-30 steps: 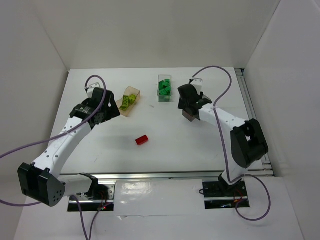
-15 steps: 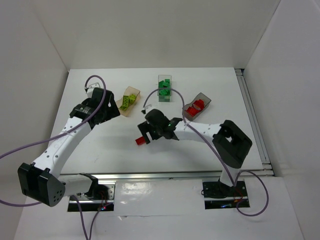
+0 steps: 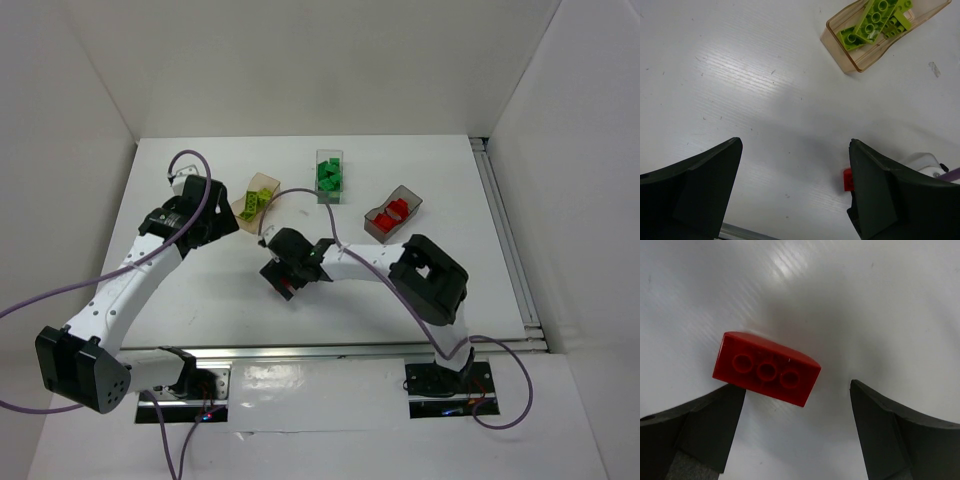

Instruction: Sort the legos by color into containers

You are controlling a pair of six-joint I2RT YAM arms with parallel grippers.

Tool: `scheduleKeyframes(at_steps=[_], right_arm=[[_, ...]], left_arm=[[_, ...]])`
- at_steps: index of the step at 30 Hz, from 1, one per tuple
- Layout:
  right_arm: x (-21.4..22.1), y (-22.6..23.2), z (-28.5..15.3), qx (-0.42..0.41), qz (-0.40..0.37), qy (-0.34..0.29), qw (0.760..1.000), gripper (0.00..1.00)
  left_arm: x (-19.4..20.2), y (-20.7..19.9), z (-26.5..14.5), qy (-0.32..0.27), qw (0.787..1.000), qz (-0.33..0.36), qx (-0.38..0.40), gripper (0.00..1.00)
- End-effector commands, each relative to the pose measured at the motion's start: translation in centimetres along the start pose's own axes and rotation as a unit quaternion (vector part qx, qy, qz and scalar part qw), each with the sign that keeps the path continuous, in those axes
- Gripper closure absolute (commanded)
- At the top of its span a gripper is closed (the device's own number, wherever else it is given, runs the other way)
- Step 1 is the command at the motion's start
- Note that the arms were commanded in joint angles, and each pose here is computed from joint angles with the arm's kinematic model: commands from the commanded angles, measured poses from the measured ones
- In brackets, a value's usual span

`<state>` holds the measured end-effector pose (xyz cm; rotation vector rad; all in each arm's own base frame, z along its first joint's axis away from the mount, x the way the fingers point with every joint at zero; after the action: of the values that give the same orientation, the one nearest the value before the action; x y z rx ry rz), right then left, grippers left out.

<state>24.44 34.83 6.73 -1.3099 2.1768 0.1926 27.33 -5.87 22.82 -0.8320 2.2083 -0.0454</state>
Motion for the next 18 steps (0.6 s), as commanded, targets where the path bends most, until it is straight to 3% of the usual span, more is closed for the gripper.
scheduleKeyframes(at_steps=[1,7,11,16,17,18], right_arm=[[-0.8,-0.3,0.5,0.027,-0.033,0.008,0.999,0.08],[-2.4,-1.3,2.3,0.057,-0.065,-0.002,0.996,0.08],[-3.3,-1.6,3.5,0.045,-0.061,-0.010,0.997,0.15],[-3.2,-1.3,3.3,0.021,-0.040,-0.026,0.999,0.49],[-3.1,-1.2,3.1,0.021,-0.033,-0.025,0.999,0.64],[-3.0,-1.2,2.9,0.021,-0.028,-0.025,0.999,0.71]], left_arm=[[-1.1,-0.2,-0.5,-0.023,1.000,-0.001,0.010,0.03],[-1.0,-0.1,-0.5,-0.020,1.000,0.000,0.007,0.03],[-1.1,0.1,-0.8,-0.024,1.000,0.000,0.004,0.03],[-1.0,0.3,-0.8,-0.021,1.000,0.002,0.001,0.03],[-1.0,0.3,-0.8,-0.021,1.000,0.002,0.001,0.03],[-1.0,0.3,-0.8,-0.021,1.000,0.002,0.001,0.03]])
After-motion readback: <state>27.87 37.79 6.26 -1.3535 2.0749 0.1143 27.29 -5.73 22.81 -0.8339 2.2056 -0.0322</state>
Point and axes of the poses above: each gripper's point midway between its finger pads, its own z axis out along the fingers, its own y axis along the line the jaws close on, x = y × z, the point moved 5 cm from there along -z, back along the fingers, and after that the axes turned 13 degrees about -z, right-handed, at the moved point
